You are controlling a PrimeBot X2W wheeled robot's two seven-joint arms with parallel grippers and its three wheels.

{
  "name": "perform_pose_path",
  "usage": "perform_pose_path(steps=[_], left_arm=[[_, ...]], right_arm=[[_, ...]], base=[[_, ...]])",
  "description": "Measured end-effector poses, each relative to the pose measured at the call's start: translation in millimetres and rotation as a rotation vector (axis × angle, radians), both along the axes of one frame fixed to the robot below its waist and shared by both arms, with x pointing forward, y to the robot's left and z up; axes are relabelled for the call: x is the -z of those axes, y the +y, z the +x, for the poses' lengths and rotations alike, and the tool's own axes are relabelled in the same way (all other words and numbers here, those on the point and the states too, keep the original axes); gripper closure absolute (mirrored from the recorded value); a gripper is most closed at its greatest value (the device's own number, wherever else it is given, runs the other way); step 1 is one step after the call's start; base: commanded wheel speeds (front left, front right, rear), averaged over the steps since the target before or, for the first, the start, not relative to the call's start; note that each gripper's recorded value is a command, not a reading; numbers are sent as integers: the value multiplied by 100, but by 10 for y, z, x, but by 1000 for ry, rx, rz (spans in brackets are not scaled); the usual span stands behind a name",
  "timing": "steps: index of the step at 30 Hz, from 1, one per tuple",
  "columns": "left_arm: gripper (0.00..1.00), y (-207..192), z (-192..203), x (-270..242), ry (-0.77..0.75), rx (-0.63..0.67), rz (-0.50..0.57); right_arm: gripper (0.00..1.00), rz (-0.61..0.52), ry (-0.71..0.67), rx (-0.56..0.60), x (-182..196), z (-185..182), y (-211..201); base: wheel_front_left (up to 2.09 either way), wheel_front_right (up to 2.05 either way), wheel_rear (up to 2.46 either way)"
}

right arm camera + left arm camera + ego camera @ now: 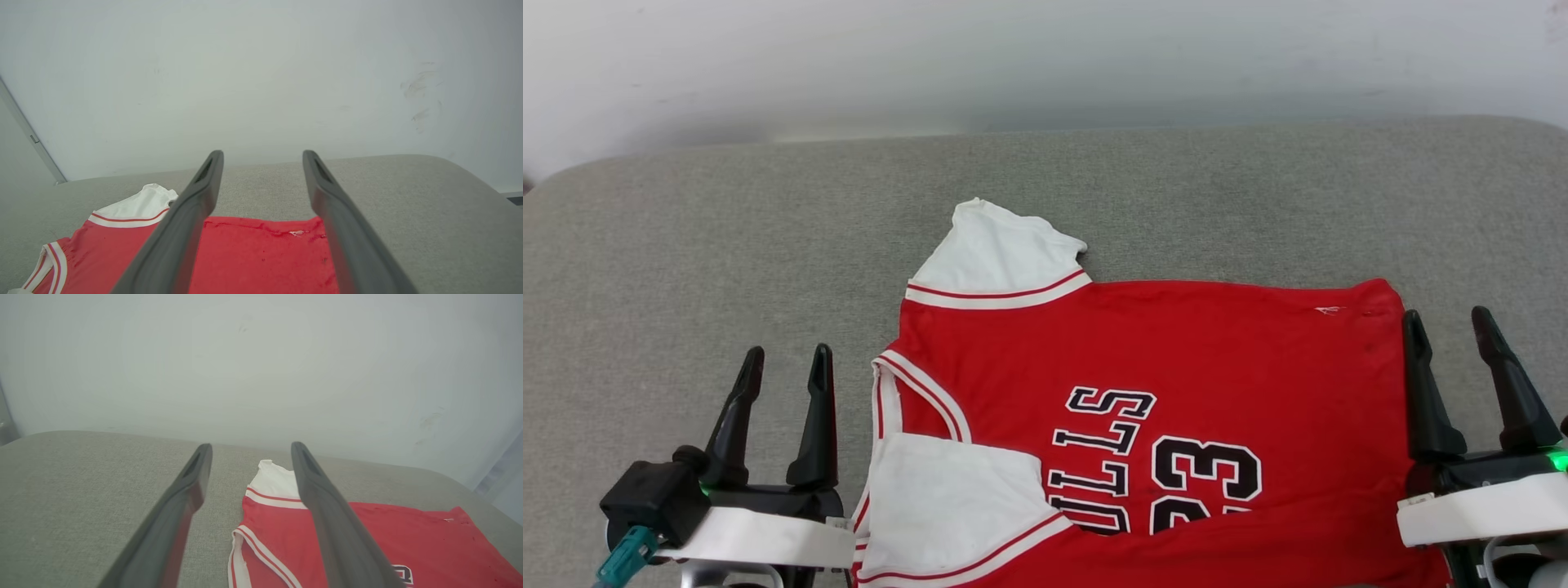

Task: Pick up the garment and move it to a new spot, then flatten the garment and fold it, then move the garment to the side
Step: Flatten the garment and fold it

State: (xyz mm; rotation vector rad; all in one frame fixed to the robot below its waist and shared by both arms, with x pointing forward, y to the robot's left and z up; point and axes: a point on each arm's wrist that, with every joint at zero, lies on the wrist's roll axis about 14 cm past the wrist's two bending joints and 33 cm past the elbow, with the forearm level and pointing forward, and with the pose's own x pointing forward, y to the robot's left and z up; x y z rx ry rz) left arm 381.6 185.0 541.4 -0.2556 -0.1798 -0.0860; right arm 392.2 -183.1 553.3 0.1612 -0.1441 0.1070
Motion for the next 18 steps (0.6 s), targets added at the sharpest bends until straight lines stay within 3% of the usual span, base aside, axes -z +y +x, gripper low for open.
perform_pose_path(steps=[10, 18], left_arm=[[0, -144, 248, 45, 1, 98, 67], [0, -305, 873, 2, 80, 244, 166]], right_arm=[[0, 19, 27, 17, 107, -14, -56], [0, 22, 64, 49, 223, 37, -171]], base=[[0, 0, 0], [0, 0, 0]])
